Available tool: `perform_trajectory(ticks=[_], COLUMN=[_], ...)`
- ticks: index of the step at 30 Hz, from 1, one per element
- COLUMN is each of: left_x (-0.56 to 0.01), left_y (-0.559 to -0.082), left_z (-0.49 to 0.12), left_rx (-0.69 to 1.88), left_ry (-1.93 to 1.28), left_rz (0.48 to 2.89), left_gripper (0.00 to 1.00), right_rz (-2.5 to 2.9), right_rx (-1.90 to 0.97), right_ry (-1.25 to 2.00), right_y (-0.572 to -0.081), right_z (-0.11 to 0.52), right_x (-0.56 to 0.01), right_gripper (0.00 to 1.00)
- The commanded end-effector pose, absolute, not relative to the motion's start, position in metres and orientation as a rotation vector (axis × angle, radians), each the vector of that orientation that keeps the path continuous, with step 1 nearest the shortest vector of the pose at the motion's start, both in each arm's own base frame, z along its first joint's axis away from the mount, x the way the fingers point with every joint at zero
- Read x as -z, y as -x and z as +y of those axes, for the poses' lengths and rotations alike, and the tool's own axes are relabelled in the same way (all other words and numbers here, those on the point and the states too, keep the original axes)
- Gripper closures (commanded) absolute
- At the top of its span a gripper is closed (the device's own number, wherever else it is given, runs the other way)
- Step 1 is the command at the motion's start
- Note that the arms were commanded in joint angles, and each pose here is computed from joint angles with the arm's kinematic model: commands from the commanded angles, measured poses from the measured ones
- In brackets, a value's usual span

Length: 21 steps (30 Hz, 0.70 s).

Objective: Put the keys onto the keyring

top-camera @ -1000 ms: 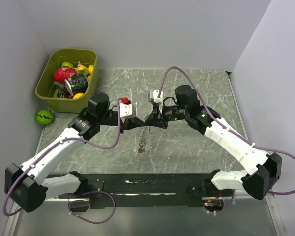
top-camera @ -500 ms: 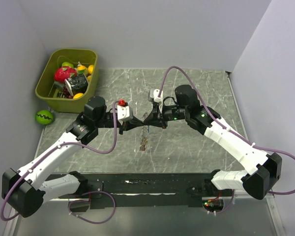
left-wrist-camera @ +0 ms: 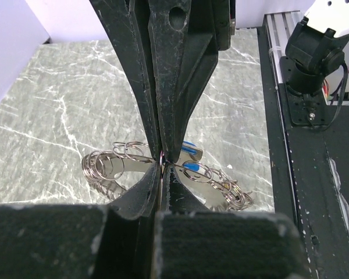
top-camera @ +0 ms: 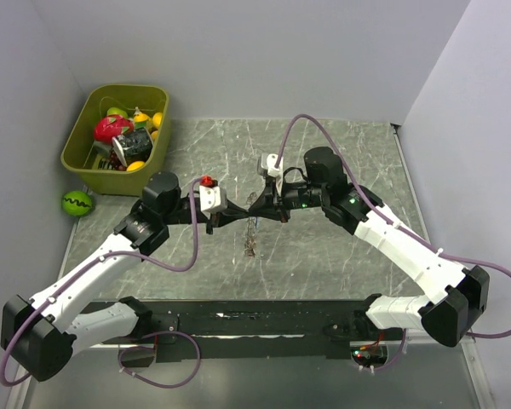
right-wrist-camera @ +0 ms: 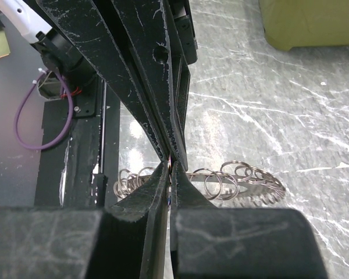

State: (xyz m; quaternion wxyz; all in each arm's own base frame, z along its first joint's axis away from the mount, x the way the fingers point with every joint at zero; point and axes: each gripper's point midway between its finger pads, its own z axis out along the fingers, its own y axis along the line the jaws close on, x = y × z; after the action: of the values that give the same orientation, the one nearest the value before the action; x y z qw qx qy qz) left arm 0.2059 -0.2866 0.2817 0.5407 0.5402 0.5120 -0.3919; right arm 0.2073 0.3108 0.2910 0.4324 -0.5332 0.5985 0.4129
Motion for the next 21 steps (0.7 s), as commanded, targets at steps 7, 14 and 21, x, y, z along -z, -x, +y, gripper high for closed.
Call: perform_trajectory(ticks=[7,14,21], left_x=[-0.32,-0.324,-0.324], left_y=[-0.186,-0.184,-0.184], left_z=[-0.291,-0.288,-0.286], left_rx=[0.94,0.94,0.93], left_ry=[-1.273,-1.245,-1.21], left_rz=[0.976,0.949,0.935], left_gripper=[0.99,0.99,0.99], right_rz=[1.403,1.381,1.362], right_rx=[-0.974,-0.969,-0.933], right_ry=[1.26,1.231,1.155], right_y=[-0.215,-0.213,-0.216], right_z=[0.312,0.31,0.302], right_x=[-0.317,-0.322,-0.336], right_gripper=[0.83,0.57,0.32])
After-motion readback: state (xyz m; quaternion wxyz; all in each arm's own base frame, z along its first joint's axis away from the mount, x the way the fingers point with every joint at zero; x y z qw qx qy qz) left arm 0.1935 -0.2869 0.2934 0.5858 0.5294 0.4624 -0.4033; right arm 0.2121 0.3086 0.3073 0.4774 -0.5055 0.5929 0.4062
